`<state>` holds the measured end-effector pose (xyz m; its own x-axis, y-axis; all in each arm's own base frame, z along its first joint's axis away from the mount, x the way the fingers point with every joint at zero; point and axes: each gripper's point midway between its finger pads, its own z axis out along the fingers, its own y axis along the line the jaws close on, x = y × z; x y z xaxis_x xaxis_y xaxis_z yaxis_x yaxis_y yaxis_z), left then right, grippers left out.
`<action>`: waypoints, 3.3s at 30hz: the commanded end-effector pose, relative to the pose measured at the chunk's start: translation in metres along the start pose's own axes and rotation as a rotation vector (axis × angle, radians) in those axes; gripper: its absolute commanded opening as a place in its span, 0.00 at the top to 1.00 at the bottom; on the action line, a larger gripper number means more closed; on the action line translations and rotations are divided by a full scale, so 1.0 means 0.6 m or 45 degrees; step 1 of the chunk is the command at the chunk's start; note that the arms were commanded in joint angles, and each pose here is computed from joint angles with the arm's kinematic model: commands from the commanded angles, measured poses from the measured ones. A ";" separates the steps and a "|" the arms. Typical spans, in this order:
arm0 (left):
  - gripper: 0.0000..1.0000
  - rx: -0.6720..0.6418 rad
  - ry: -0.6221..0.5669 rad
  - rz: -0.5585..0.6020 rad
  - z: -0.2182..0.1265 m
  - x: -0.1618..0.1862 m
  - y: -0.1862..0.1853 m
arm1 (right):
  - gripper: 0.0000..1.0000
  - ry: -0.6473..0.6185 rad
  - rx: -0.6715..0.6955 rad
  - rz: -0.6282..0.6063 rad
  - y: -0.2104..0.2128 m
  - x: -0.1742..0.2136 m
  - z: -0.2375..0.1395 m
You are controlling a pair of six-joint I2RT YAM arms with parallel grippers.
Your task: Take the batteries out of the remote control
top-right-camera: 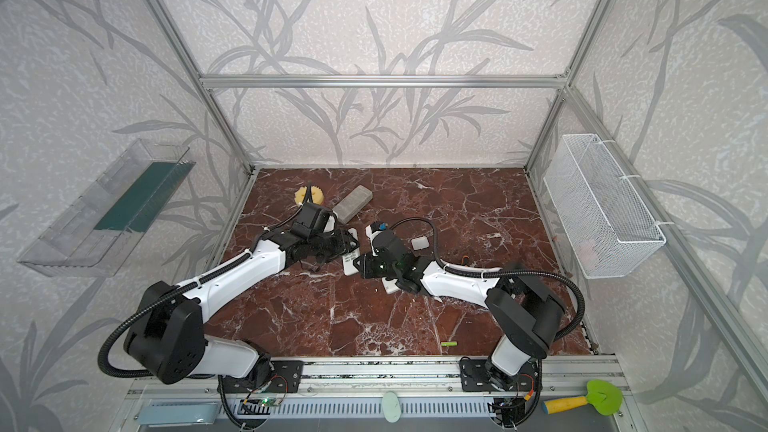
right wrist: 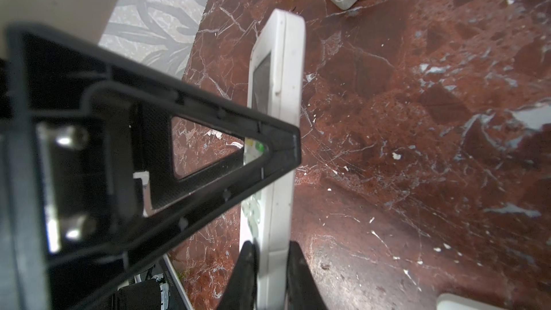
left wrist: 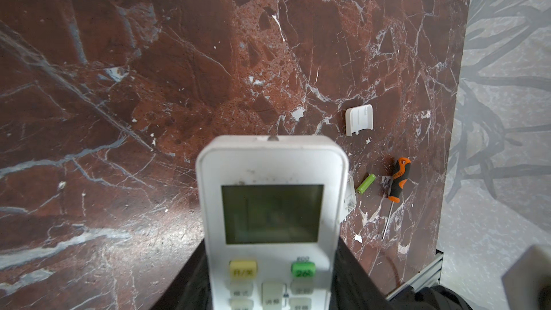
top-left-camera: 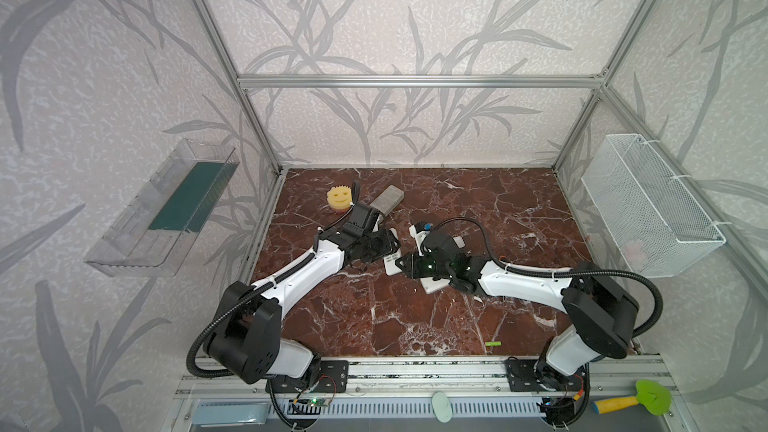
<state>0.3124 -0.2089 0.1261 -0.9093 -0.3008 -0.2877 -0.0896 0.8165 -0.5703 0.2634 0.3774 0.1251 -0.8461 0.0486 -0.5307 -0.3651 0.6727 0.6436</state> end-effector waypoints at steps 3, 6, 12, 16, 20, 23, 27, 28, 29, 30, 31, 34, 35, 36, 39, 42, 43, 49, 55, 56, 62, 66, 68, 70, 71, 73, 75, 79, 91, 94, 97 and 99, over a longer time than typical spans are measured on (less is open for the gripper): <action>0.46 0.055 -0.004 0.003 -0.025 -0.011 -0.035 | 0.96 -0.029 0.020 -0.123 0.016 -0.012 -0.013; 0.33 0.053 -0.004 -0.002 -0.034 -0.013 -0.038 | 0.97 -0.039 0.060 -0.184 0.012 -0.013 -0.019; 0.01 -0.041 -0.082 -0.061 -0.075 -0.028 -0.022 | 1.00 -0.080 0.262 -0.459 -0.003 -0.020 -0.042; 0.01 -0.155 -0.244 -0.127 -0.124 -0.052 0.005 | 1.00 -0.141 0.402 -0.641 -0.014 -0.032 -0.061; 0.01 0.038 -0.281 -0.114 -0.154 -0.061 -0.005 | 1.00 -0.235 0.495 -0.865 -0.002 -0.039 -0.080; 0.01 0.104 -0.261 -0.216 -0.156 -0.059 0.005 | 1.00 -0.320 0.556 -1.026 0.009 -0.046 -0.092; 0.01 0.176 -0.165 -0.289 -0.152 -0.049 -0.016 | 1.00 -0.361 0.627 -1.180 0.019 -0.050 -0.097; 0.03 0.199 -0.162 -0.313 -0.153 -0.049 -0.021 | 1.00 -0.370 0.642 -1.209 0.020 -0.051 -0.096; 0.08 0.235 -0.167 -0.349 -0.154 -0.051 -0.028 | 1.00 -0.377 0.659 -1.241 0.022 -0.052 -0.096; 0.14 0.269 -0.174 -0.382 -0.155 -0.053 -0.034 | 1.00 -0.383 0.673 -1.271 0.025 -0.052 -0.095; 0.20 0.290 -0.174 -0.415 -0.154 -0.053 -0.037 | 1.00 -0.390 0.683 -1.293 0.027 -0.052 -0.094; 0.40 0.309 -0.145 -0.519 -0.142 -0.048 -0.034 | 1.00 -0.406 0.703 -1.339 0.034 -0.052 -0.092; 0.44 0.304 -0.129 -0.554 -0.135 -0.044 -0.031 | 1.00 -0.407 0.705 -1.352 0.036 -0.051 -0.091; 0.47 0.302 -0.112 -0.586 -0.127 -0.040 -0.028 | 1.00 -0.407 0.710 -1.365 0.038 -0.051 -0.089; 0.50 0.313 -0.070 -0.681 -0.108 -0.031 -0.021 | 1.00 -0.398 0.733 -1.420 0.042 -0.046 -0.083; 0.50 0.313 -0.052 -0.717 -0.100 -0.027 -0.019 | 1.00 -0.392 0.754 -1.477 0.046 -0.041 -0.077; 0.50 0.312 -0.050 -0.723 -0.098 -0.027 -0.018 | 1.00 -0.387 0.758 -1.491 0.047 -0.038 -0.075; 0.51 0.296 -0.030 -0.751 -0.088 -0.021 -0.010 | 1.00 -0.381 0.812 -1.578 0.048 -0.035 -0.066; 0.72 0.311 -0.031 -0.747 -0.083 -0.023 -0.012 | 0.97 -0.375 0.866 -1.651 0.046 -0.037 -0.060; 0.74 0.312 -0.030 -0.743 -0.083 -0.023 -0.013 | 0.96 -0.376 0.871 -1.658 0.046 -0.037 -0.060; 0.86 0.322 -0.039 -0.711 -0.082 -0.027 -0.015 | 0.88 -0.403 0.869 -1.654 0.049 -0.040 -0.069; 0.91 0.342 -0.063 -0.586 -0.092 -0.037 -0.029 | 0.68 -0.477 0.826 -1.556 0.063 -0.052 -0.102; 0.93 0.329 -0.087 -0.527 -0.099 -0.043 -0.030 | 0.58 -0.506 0.768 -1.475 0.072 -0.056 -0.125; 0.94 0.332 -0.112 -0.479 -0.105 -0.049 -0.032 | 0.50 -0.533 0.706 -1.373 0.079 -0.060 -0.151; 0.95 0.341 -0.130 -0.450 -0.109 -0.053 -0.034 | 0.48 -0.547 0.666 -1.315 0.083 -0.060 -0.166; 0.96 0.344 -0.169 -0.401 -0.115 -0.061 -0.035 | 0.44 -0.562 0.598 -1.198 0.085 -0.062 -0.190; 0.98 0.347 -0.236 -0.336 -0.122 -0.072 -0.034 | 0.42 -0.550 0.519 -1.050 0.078 -0.066 -0.208; 1.00 0.372 -0.375 -0.162 -0.141 -0.090 -0.037 | 0.41 -0.488 0.301 -0.695 0.058 -0.073 -0.226; 1.00 0.654 -0.649 0.155 -0.213 -0.098 -0.089 | 0.37 -0.476 -0.012 -0.114 0.043 -0.090 -0.255; 1.00 0.734 -0.649 0.206 -0.230 -0.094 -0.112 | 0.37 -0.469 -0.078 -0.024 0.042 -0.091 -0.256; 1.00 0.820 -0.642 0.268 -0.248 -0.087 -0.135 | 0.37 -0.478 -0.119 0.019 0.043 -0.090 -0.256; 1.00 0.875 -0.627 0.293 -0.257 -0.082 -0.148 | 0.36 -0.487 -0.141 0.043 0.045 -0.091 -0.254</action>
<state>0.3119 -0.1817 0.2695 -0.6335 -0.4910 -0.5980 0.3320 0.5255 -0.7833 0.2450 0.2741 0.2371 -0.6473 0.2858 -0.7067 -0.3888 0.6736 0.6285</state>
